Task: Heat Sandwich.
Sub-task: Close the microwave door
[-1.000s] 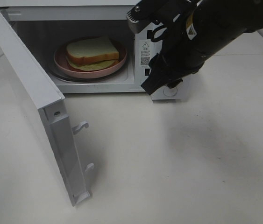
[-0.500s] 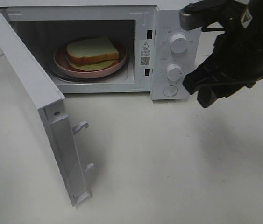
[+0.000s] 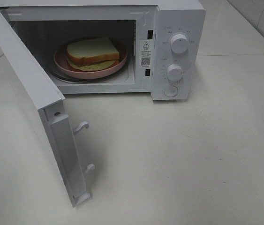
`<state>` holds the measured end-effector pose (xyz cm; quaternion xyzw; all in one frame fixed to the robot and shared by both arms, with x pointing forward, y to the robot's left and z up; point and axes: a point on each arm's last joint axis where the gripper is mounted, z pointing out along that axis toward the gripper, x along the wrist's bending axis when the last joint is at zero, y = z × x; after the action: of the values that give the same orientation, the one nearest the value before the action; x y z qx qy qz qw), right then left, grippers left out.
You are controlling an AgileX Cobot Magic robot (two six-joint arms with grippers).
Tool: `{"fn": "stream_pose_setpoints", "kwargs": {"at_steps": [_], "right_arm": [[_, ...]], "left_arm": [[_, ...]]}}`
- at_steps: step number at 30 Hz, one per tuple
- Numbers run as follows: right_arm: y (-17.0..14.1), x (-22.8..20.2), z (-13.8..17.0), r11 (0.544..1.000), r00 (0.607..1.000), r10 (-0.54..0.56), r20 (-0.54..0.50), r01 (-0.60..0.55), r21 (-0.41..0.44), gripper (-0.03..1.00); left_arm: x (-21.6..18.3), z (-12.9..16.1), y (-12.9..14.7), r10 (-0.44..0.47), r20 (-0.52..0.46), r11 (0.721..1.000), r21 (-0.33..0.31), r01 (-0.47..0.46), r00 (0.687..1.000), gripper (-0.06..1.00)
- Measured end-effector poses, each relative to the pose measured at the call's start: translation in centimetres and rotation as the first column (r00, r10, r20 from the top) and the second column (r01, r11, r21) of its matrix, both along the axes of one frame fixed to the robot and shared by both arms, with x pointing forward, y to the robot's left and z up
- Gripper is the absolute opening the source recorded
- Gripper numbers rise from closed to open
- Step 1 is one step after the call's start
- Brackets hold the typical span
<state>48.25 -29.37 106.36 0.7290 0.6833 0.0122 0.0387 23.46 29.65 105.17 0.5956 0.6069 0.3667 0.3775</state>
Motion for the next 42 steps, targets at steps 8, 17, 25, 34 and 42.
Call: {"fn": "stream_pose_setpoints", "kwargs": {"at_steps": [8,17,25,34,42], "right_arm": [[-2.4,-1.8,2.2,0.993,0.990,-0.114,0.084,0.112,0.028,0.50],[-2.0,-8.2,4.5,0.994,0.963,-0.107,0.247,0.102,0.031,0.50],[-1.4,-15.2,3.6,0.996,0.888,-0.092,0.451,0.088,0.029,0.50],[-1.1,-20.6,0.9,0.996,0.817,-0.083,0.570,0.088,0.019,0.50],[-0.9,-23.7,-1.1,0.996,0.726,-0.071,0.684,0.086,0.012,0.50]], "left_arm": [[0.0,0.0,0.0,0.000,0.000,1.000,0.000,0.000,1.000,0.99],[0.0,0.0,0.0,0.000,0.000,1.000,0.000,0.000,1.000,0.99],[0.0,0.0,0.0,0.000,0.000,1.000,0.000,0.000,1.000,0.99],[0.0,0.0,0.0,0.000,0.000,1.000,0.000,0.000,1.000,0.99],[0.0,0.0,0.0,0.000,0.000,1.000,0.000,0.000,1.000,0.99]]}}
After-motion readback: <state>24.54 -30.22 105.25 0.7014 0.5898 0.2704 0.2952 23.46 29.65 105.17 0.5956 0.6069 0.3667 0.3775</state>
